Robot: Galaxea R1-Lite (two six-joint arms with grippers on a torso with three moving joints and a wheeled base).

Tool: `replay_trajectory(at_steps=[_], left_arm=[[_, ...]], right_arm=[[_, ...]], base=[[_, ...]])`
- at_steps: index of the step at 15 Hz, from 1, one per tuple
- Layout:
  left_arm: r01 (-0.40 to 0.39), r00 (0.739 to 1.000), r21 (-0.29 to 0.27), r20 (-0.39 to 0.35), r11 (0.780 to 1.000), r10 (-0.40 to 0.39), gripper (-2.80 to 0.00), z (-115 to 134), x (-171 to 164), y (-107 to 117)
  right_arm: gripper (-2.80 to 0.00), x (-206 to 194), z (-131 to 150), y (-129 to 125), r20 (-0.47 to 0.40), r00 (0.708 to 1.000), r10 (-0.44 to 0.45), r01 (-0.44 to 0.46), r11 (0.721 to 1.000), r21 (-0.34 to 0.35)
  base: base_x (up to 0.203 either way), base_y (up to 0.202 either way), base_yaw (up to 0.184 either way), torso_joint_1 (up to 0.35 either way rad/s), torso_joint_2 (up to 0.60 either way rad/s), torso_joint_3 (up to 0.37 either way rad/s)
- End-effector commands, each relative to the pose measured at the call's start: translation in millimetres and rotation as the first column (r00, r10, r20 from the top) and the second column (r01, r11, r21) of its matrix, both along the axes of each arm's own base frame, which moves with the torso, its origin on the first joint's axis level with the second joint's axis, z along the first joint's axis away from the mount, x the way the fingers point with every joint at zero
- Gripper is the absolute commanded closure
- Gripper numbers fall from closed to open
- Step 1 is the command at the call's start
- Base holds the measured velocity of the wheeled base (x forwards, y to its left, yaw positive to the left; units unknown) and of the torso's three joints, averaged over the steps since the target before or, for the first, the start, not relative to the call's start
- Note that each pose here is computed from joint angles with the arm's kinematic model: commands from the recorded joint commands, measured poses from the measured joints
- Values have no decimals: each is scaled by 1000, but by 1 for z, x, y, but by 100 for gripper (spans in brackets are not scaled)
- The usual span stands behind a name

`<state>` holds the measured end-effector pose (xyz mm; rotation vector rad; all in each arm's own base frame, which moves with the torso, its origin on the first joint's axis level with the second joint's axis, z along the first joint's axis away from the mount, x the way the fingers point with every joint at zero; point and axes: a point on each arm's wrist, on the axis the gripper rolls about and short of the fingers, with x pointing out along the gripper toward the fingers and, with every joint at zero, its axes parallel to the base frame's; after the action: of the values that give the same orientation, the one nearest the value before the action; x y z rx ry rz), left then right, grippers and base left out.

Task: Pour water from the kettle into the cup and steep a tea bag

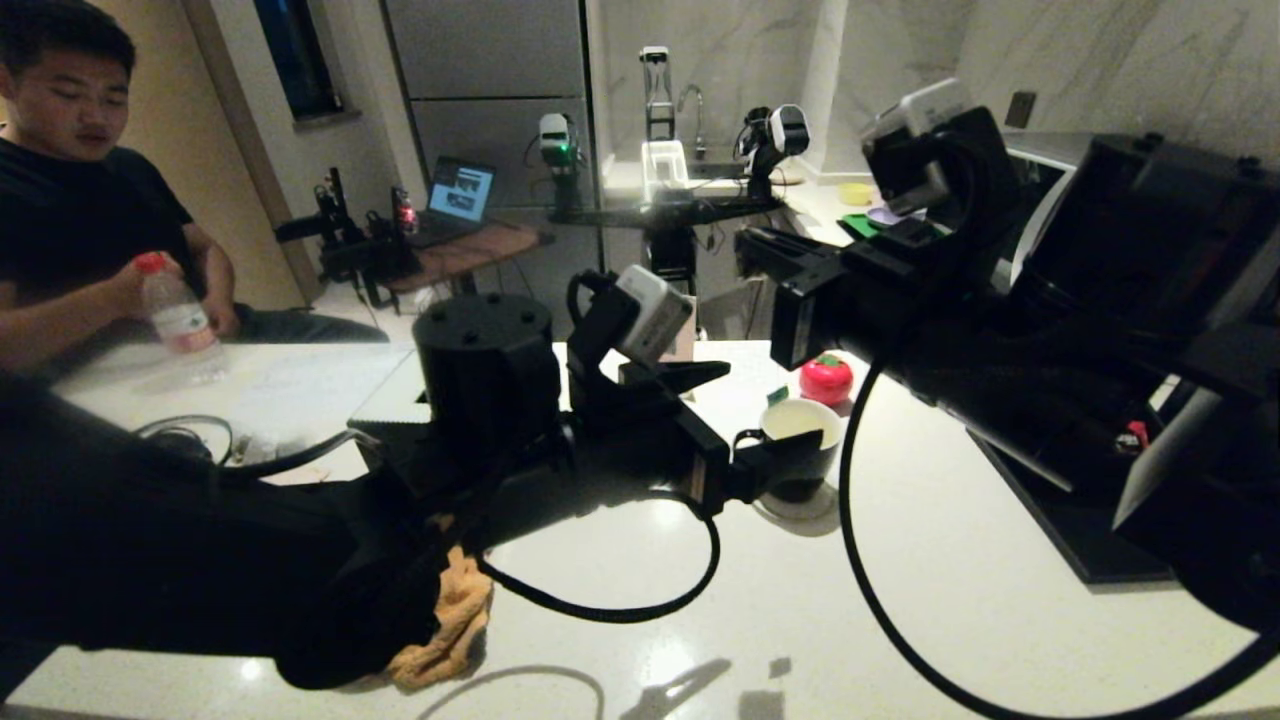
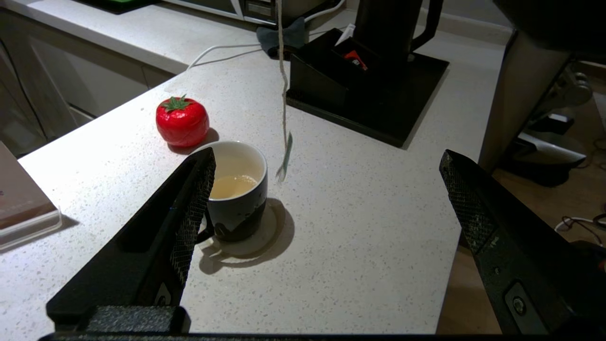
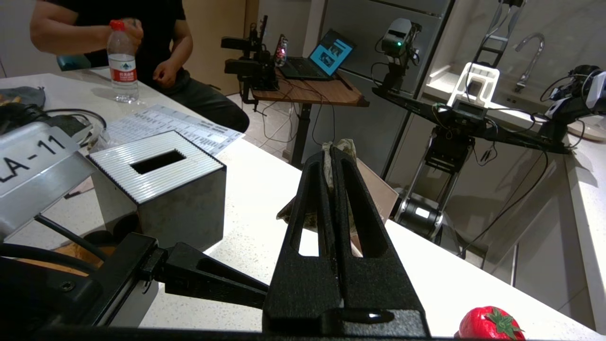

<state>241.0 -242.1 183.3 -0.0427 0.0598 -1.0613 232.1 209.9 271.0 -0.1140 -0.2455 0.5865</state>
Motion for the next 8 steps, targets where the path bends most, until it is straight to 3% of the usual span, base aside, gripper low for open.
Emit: replay_trajectory(at_steps=[1,8], left_arm=[[2,1000,-5,4,1000,-2,-280,1,0,0],[4,1000,-4,3,1000,-4,-280,0,0,0]], right_arm=[[0,-1,1,1,5,1000,3,-3,1000,3],[0,-3,0,4,3,1000,13,-13,1000,1]], base=[[0,0,0,0,0,0],[0,0,0,0,0,0]])
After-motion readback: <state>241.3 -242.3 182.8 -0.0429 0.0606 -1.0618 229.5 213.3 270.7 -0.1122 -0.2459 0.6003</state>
